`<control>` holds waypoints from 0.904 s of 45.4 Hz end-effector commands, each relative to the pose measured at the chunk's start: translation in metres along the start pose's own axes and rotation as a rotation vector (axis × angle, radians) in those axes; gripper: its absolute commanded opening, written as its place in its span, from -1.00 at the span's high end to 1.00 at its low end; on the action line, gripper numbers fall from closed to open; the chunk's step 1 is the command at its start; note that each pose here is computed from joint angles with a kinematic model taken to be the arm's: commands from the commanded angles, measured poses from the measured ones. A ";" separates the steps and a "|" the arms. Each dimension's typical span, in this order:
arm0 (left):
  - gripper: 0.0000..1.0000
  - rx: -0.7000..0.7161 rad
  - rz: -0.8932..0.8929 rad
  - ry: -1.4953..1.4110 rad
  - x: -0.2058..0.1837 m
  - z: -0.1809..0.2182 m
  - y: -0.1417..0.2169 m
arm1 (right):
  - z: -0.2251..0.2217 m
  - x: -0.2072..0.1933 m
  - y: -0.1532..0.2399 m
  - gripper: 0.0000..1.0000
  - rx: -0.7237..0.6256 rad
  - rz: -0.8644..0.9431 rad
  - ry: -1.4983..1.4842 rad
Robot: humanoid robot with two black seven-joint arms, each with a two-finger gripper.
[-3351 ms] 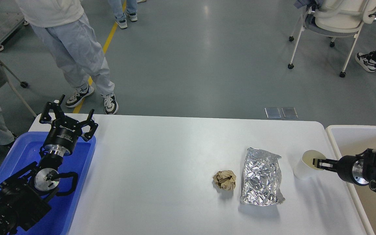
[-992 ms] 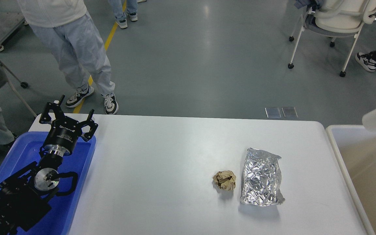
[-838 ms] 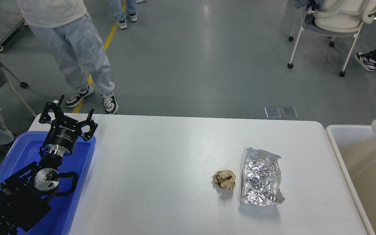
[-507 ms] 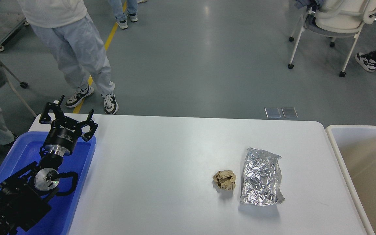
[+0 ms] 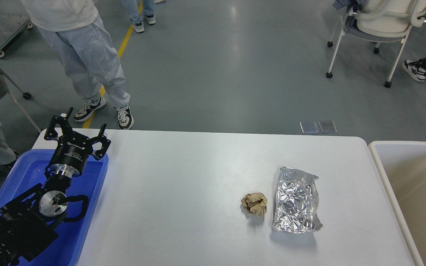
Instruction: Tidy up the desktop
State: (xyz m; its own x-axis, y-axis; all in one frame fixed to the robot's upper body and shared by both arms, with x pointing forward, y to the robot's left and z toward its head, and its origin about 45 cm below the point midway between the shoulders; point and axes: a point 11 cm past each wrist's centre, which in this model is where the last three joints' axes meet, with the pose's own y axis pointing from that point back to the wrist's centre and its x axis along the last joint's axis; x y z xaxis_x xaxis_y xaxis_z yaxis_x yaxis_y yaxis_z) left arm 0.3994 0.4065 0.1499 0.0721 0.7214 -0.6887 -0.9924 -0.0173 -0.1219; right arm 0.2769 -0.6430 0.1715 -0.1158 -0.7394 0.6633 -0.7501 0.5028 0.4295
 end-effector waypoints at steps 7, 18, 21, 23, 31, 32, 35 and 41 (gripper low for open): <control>-1.00 0.000 0.000 0.000 0.000 0.000 0.000 | 0.043 -0.041 -0.005 1.00 -0.094 0.054 -0.078; -1.00 0.000 0.000 0.000 0.000 0.000 0.000 | 0.048 -0.054 -0.005 1.00 -0.108 0.056 -0.075; -1.00 0.000 0.000 0.000 0.000 0.000 0.000 | 0.048 -0.054 -0.005 1.00 -0.108 0.058 -0.076; -1.00 -0.001 -0.001 0.000 0.000 0.000 0.000 | 0.048 -0.054 -0.005 1.00 -0.109 0.059 -0.074; -1.00 0.000 0.000 0.000 0.000 0.000 0.000 | 0.052 -0.055 -0.005 0.68 -0.143 0.070 -0.071; -1.00 -0.001 -0.001 0.000 0.000 0.000 0.000 | 0.052 -0.055 -0.005 0.66 -0.146 0.069 -0.071; -1.00 -0.001 -0.001 0.000 0.000 0.000 0.000 | 0.053 -0.057 -0.005 0.63 -0.152 0.067 -0.070; -1.00 0.000 0.000 0.000 0.000 0.000 0.000 | 0.053 -0.057 -0.005 0.23 -0.152 0.068 -0.073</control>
State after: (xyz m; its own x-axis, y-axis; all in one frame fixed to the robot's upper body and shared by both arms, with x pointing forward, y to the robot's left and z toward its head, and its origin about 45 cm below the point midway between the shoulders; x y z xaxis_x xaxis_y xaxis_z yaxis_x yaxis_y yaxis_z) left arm 0.3995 0.4065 0.1500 0.0723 0.7214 -0.6887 -0.9924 -0.0172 -0.1222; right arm 0.2545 -0.6277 0.1020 -0.2102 -0.7315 0.6486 -0.6454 0.6022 0.4699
